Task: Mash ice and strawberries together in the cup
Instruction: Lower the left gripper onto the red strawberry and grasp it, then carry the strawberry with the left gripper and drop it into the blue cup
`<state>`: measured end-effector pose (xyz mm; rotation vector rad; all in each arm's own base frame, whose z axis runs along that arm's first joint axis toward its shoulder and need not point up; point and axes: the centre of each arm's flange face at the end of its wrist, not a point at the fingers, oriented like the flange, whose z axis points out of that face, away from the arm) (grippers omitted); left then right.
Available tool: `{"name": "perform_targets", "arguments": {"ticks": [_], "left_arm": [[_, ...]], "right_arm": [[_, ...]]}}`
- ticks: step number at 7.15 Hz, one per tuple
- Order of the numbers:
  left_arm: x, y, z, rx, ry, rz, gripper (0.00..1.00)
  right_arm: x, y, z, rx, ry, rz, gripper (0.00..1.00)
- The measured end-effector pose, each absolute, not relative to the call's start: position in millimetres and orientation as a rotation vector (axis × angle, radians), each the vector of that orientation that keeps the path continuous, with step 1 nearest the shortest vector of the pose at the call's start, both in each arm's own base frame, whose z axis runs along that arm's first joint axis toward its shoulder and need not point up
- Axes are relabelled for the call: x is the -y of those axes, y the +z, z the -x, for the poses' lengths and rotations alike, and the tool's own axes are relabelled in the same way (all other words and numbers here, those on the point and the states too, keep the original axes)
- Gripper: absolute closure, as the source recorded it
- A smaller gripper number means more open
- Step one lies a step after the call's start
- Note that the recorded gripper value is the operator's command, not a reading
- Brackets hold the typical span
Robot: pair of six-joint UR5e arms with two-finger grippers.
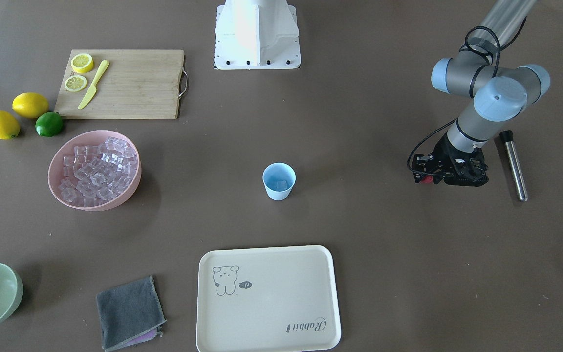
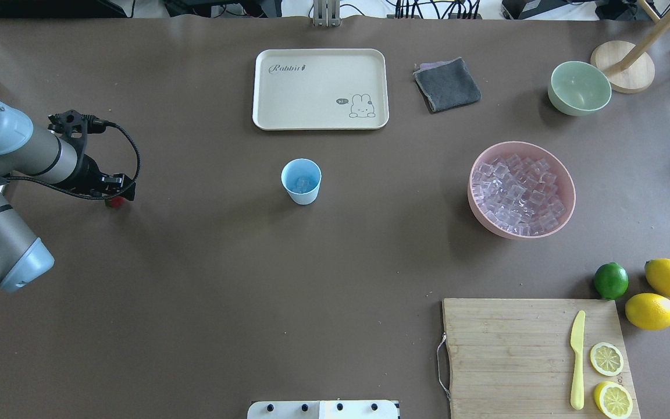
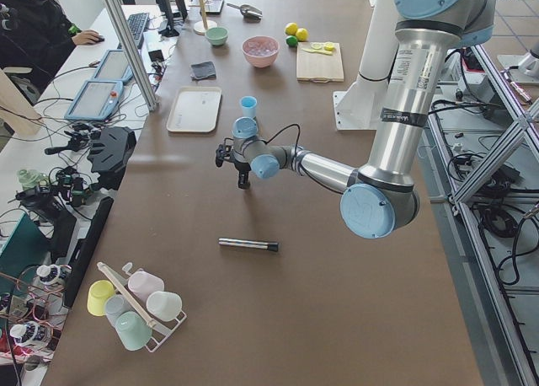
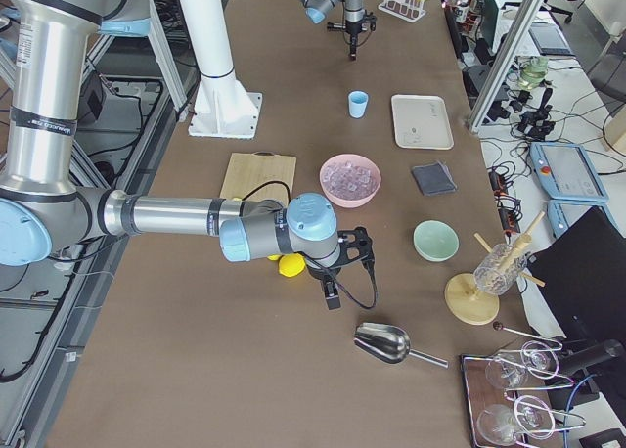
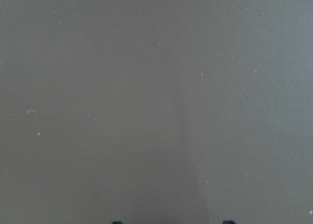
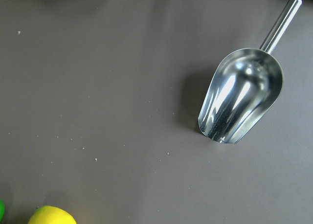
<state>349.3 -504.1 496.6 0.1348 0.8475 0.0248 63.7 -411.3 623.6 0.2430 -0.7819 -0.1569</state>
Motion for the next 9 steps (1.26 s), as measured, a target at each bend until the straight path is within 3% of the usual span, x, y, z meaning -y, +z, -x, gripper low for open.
{"name": "perform_targets", "arguments": {"ticks": [3,6,9], "left_arm": [[503.3,479.0,-347.4,-0.864,0.028,-0.143,0.69],[529.0,338.6,-374.8,-0.921,-0.088,-0.126,0.69],[504.9,226.9,-445.1,-0.989,-0.204,-0.129,0.69]], "right_arm": [[410.0,624.4,-64.9,0.783,-0.153,-0.241,0.01],[409.3,624.2,-65.7,0.783,-0.152,-0.243,0.01],[409.6,625.5,-66.0,0.778,-0.148,-0.238,0.01]]}}
